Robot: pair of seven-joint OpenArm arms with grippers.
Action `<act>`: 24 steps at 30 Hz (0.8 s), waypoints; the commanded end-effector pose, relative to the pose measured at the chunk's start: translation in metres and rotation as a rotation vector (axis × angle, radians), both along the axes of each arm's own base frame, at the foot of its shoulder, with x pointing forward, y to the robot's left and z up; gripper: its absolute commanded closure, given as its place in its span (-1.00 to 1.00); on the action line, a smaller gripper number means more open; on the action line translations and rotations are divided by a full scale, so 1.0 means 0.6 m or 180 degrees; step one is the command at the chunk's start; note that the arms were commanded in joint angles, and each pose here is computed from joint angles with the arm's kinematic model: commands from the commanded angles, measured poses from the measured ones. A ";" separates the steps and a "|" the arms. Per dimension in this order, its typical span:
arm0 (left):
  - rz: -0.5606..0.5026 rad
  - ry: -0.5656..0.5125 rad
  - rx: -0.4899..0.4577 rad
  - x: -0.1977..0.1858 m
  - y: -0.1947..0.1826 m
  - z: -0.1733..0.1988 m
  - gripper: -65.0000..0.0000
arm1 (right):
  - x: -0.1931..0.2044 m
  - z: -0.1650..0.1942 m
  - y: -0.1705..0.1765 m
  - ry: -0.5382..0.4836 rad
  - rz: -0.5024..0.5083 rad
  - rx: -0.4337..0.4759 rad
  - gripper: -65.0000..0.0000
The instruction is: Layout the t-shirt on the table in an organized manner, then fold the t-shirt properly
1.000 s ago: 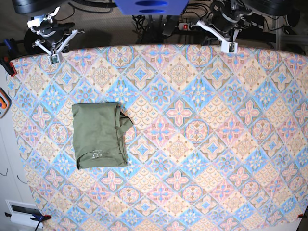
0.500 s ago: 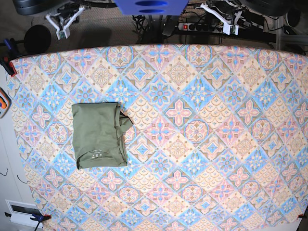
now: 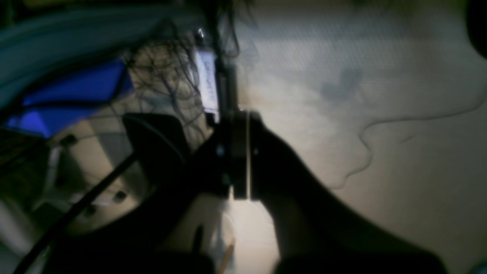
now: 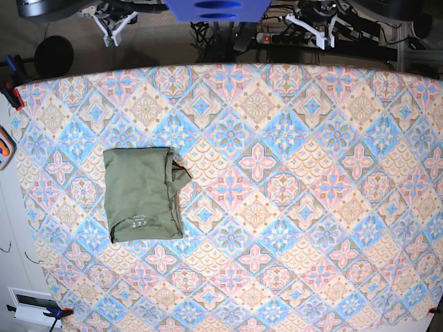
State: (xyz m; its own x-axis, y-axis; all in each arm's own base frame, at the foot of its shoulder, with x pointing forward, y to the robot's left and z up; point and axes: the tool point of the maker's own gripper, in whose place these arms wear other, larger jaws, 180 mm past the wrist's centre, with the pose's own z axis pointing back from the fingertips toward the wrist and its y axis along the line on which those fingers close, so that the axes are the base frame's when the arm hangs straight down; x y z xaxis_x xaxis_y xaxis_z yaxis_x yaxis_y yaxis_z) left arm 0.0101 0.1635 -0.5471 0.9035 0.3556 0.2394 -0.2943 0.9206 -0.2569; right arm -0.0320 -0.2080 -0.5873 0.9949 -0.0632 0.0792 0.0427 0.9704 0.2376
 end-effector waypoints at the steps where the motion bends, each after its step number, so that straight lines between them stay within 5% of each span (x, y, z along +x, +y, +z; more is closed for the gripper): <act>1: 0.0033 0.0055 0.0025 -0.019 0.008 -0.006 0.98 | -0.006 -0.005 0.002 -0.0010 -0.0049 0.0040 0.98; 4: 0.0060 0.0090 0.0119 -0.035 0.019 -0.028 0.98 | -0.011 -0.026 0.023 0.0000 -0.0195 0.0197 0.98; 17: -0.0833 0.0258 0.0260 -0.091 -0.042 -0.144 0.98 | 0.000 -0.061 0.071 -0.0122 -0.0706 0.0526 0.97; 24: -0.1176 0.0117 0.0259 -0.075 -0.059 -0.161 0.98 | -0.026 -0.080 0.055 0.0014 -0.0868 0.0171 0.97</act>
State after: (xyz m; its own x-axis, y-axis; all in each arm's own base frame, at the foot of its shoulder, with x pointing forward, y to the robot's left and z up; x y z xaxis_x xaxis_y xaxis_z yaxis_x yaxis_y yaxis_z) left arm -0.0254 0.1269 -0.6445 0.9727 -0.0149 0.2316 0.0562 0.9833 -0.1729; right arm -0.0467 -0.1722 -0.6364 0.9406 -0.3344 0.0593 0.3052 0.9087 0.2847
